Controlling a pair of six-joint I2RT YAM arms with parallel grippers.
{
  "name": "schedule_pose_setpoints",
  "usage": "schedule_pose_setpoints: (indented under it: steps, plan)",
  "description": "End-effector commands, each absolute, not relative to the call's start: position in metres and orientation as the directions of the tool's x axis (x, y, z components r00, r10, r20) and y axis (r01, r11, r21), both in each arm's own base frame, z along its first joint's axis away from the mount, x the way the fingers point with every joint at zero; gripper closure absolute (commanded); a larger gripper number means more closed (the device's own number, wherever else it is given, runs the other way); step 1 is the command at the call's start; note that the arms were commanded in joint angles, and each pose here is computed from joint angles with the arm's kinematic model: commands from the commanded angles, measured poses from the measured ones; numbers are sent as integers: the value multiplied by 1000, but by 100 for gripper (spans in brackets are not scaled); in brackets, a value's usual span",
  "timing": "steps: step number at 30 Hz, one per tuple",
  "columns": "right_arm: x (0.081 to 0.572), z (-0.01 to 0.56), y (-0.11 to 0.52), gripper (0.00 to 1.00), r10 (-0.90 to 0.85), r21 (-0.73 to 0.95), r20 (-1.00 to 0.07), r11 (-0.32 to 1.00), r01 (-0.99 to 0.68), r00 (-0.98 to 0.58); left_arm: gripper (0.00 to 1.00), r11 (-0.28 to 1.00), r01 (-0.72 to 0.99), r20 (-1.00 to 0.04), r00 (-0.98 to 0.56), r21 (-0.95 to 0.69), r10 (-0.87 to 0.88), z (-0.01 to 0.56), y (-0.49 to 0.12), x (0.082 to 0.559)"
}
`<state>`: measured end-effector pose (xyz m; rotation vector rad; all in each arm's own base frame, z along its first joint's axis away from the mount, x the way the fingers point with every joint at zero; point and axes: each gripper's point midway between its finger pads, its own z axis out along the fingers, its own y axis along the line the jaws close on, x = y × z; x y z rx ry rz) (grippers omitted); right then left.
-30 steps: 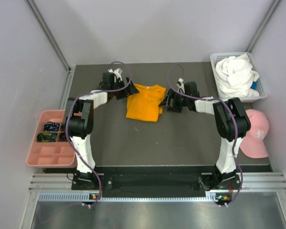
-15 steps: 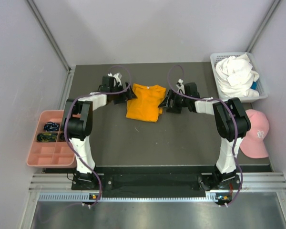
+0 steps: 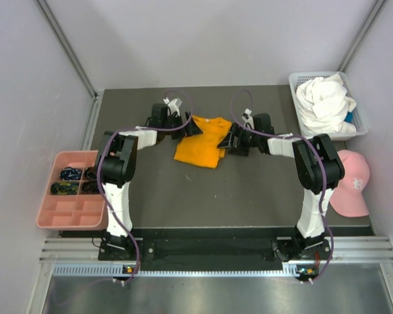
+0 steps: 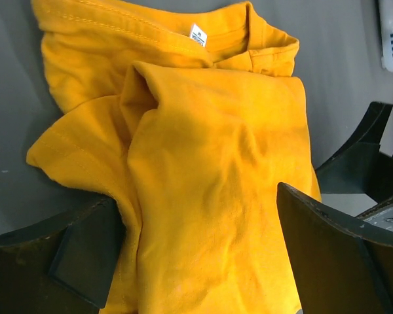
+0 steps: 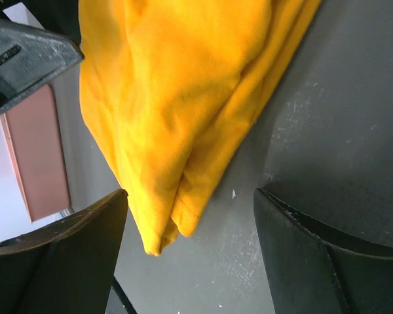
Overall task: Fold and stack the t-shirts
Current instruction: Put the neatly folded tshirt into the corner of the board with the left arm
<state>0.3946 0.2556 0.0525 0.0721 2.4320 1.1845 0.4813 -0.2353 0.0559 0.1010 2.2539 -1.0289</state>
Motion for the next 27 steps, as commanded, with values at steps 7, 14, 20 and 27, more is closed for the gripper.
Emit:
schedule_pose_setpoints:
  steps: [7, 14, 20, 27]
  plan:
    - [401, 63, 260, 23, 230, 769, -383, 616, -171, -895, 81, 771, 159, -320, -946, -616, -60, -38, -227, 391]
    - [392, 67, 258, 23, 226, 767, -387, 617, -176, -894, 100, 835, 158, -381, -922, -526, -65, -30, -217, 424]
    - [383, 68, 251, 23, 225, 751, -396, 637, -173, -890, 100, 928, 179, -533, -846, -327, -25, 18, -185, 498]
    - [373, 77, 251, 23, 237, 762, -398, 623, -176, -886, 100, 909, 211, -600, -799, -360, -52, 61, -156, 555]
